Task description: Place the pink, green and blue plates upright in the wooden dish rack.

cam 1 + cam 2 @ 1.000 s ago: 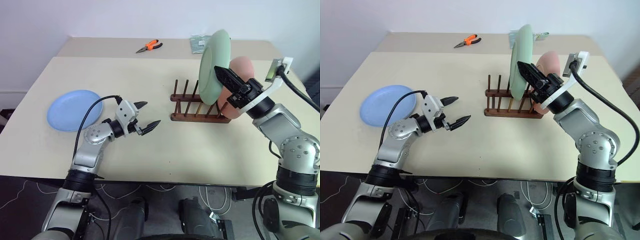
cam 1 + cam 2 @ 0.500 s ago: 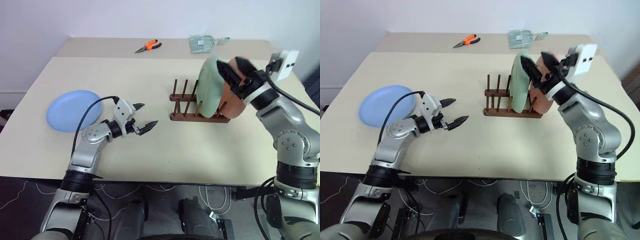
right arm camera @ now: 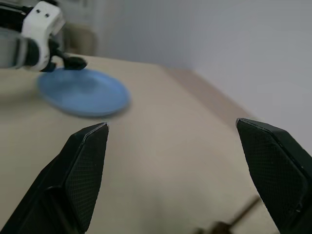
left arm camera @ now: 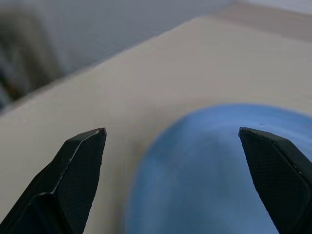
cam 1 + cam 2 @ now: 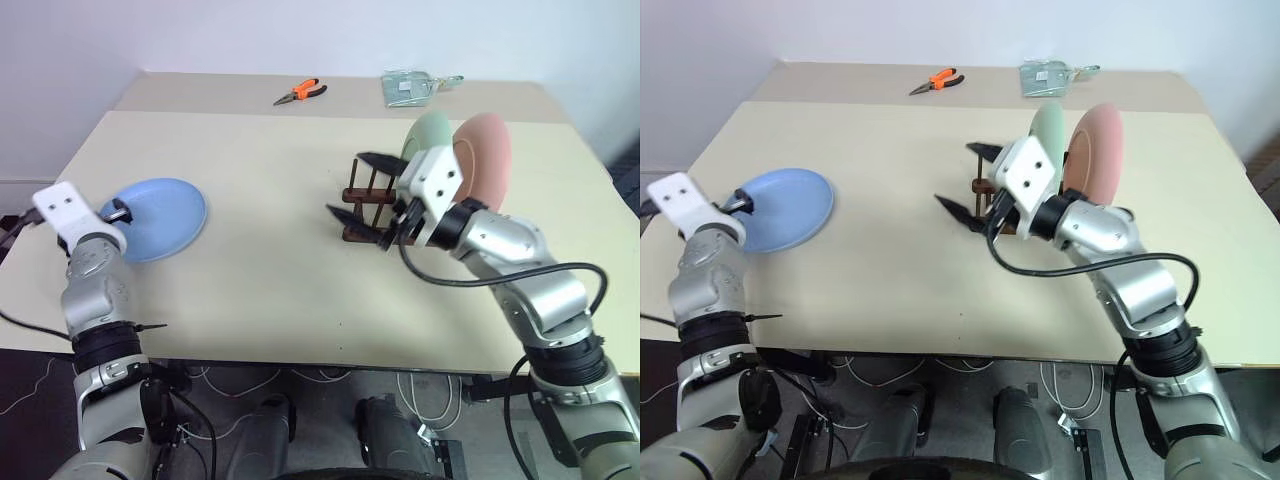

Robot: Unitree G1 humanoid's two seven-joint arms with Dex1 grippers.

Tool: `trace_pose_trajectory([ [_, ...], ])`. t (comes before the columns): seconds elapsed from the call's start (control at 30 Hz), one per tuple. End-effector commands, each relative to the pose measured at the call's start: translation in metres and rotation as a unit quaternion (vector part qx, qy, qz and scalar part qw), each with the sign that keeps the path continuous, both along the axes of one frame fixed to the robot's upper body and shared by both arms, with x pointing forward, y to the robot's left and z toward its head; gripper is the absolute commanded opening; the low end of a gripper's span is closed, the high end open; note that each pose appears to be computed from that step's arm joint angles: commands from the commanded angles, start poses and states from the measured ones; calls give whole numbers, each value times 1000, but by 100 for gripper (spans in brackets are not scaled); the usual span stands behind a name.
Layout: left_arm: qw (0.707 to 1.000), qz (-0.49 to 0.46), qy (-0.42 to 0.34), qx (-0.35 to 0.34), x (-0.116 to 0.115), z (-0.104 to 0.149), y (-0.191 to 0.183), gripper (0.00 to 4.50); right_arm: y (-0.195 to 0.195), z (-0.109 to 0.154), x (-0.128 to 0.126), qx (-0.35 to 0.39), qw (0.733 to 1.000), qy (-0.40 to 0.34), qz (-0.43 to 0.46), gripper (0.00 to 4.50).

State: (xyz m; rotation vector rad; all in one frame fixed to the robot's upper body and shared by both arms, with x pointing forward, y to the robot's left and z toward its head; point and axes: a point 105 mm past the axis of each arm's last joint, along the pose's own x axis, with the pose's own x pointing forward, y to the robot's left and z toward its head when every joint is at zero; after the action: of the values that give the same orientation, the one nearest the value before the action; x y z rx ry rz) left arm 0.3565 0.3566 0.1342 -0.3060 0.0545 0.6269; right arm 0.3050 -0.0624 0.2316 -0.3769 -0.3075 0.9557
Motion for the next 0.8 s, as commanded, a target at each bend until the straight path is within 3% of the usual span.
trace_pose_trajectory([
  [0.03,992,-50,-36,-109,-1,1,-22,450,4,13,-8,15,999,-32,14,428],
  [0.1,986,-54,-42,-155,-5,-5,-28,450,4,10,-7,15,999,-29,15,428],
  [0.13,984,-48,-45,-165,-8,-6,-27,396,4,9,-6,15,999,-29,15,450],
  [0.2,982,-41,-44,-182,-11,-9,-26,320,5,8,-6,13,999,-29,15,450],
  [0.4,978,-36,-42,-201,-9,-12,-25,4,3,9,-1,13,999,-33,9,450],
  [0.47,978,-78,-69,-179,1,5,-36,4,4,10,-1,5,999,-39,7,450],
  [0.57,967,-182,-149,-100,15,57,-69,4,8,7,-2,-42,996,-73,5,450],
  [0.67,931,-304,-201,-3,19,103,-123,4,20,0,-7,-101,988,-114,21,450],
  [0.8,885,-397,-240,45,11,135,-173,4,34,-7,-2,-173,968,-179,18,450],
])
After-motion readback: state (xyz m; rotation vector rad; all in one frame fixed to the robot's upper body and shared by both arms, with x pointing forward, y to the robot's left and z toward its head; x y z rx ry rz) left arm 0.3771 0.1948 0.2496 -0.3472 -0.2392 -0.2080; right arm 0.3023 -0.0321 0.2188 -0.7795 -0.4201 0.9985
